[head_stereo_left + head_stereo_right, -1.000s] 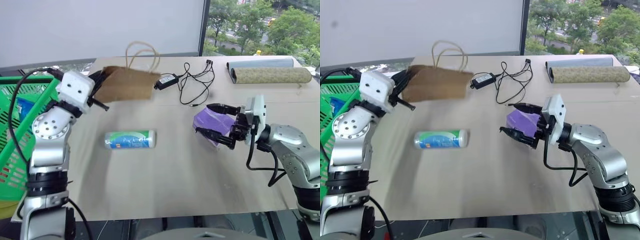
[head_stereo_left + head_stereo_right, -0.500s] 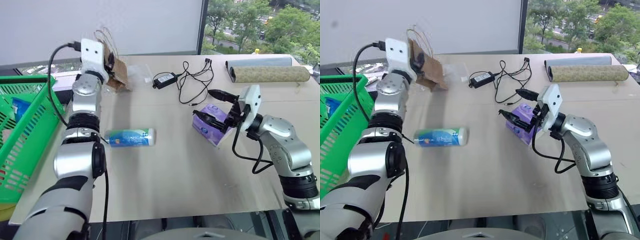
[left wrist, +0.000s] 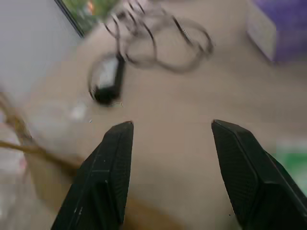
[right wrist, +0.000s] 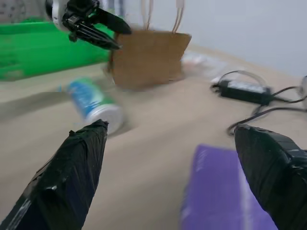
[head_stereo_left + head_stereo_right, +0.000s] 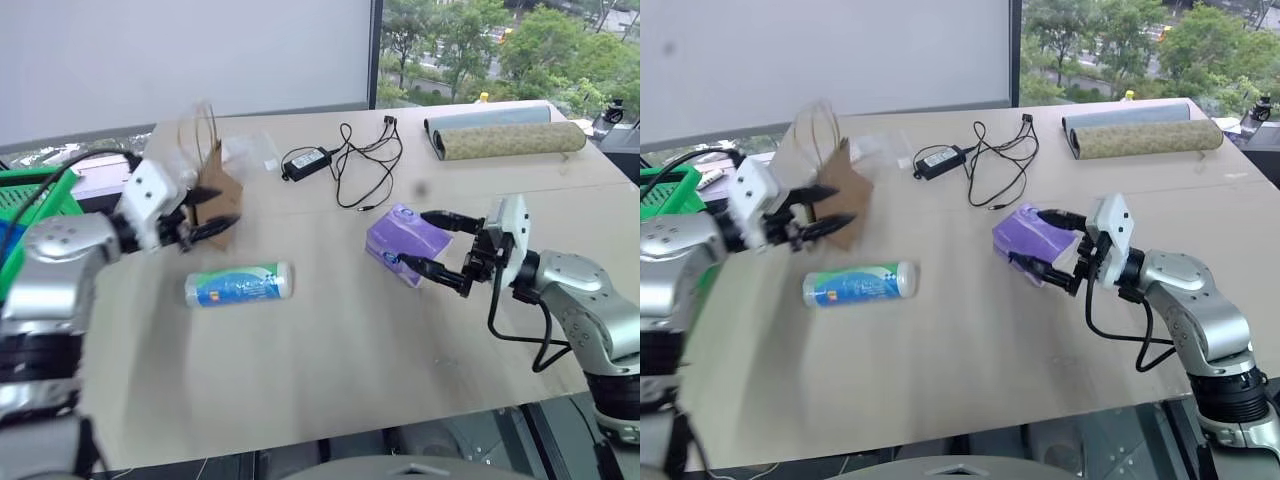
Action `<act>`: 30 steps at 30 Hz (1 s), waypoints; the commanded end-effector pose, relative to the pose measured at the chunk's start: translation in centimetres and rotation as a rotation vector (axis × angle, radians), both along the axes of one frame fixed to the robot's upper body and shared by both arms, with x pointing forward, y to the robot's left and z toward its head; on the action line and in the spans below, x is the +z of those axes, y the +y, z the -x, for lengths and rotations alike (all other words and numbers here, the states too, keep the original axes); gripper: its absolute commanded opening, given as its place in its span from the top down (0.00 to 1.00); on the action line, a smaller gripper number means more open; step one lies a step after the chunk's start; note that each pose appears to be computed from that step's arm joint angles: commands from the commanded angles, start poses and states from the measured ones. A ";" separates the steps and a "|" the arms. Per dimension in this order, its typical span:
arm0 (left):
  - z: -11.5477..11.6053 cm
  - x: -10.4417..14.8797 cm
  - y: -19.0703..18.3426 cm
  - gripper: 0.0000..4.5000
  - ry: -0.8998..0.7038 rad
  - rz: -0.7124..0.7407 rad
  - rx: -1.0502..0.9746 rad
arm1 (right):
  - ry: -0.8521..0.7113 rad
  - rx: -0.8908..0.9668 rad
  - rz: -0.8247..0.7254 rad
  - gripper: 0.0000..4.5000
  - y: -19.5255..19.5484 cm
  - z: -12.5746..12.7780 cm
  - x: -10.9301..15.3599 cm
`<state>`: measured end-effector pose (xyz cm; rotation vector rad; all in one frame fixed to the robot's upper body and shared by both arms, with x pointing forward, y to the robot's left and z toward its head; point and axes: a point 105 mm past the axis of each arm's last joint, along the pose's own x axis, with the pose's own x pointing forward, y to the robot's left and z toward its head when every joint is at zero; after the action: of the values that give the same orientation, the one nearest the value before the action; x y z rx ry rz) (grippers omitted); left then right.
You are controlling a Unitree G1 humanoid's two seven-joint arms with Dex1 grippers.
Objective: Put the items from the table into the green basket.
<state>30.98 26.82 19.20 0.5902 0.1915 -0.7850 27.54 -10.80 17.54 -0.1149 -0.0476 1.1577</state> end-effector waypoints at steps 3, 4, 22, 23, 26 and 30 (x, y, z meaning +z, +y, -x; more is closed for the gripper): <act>3.5 -1.3 -2.8 0.28 0.183 0.015 -0.198 | -0.044 0.065 0.000 0.00 0.8 0.6 1.0; 3.8 -1.8 -3.1 0.22 0.206 0.011 -0.216 | -0.045 0.068 0.000 0.00 0.9 0.6 1.1; 1.1 -9.6 -3.4 0.01 0.300 -0.329 -0.287 | -0.054 0.070 -0.001 0.00 1.9 1.1 1.0; 1.0 -9.6 -3.4 0.01 0.306 -0.324 -0.277 | -0.055 0.069 -0.001 0.00 1.9 1.1 1.0; 1.2 -9.8 -3.2 0.01 0.321 -0.325 -0.279 | -0.056 0.067 -0.002 0.00 1.9 1.1 1.0; 1.1 -10.0 -2.9 0.30 0.319 -0.354 -0.275 | -0.057 0.068 0.002 0.00 2.0 1.0 0.9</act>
<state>30.64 23.67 10.90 0.8314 0.4829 -1.0856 26.86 -9.26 17.62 -0.1261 -0.0610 1.2067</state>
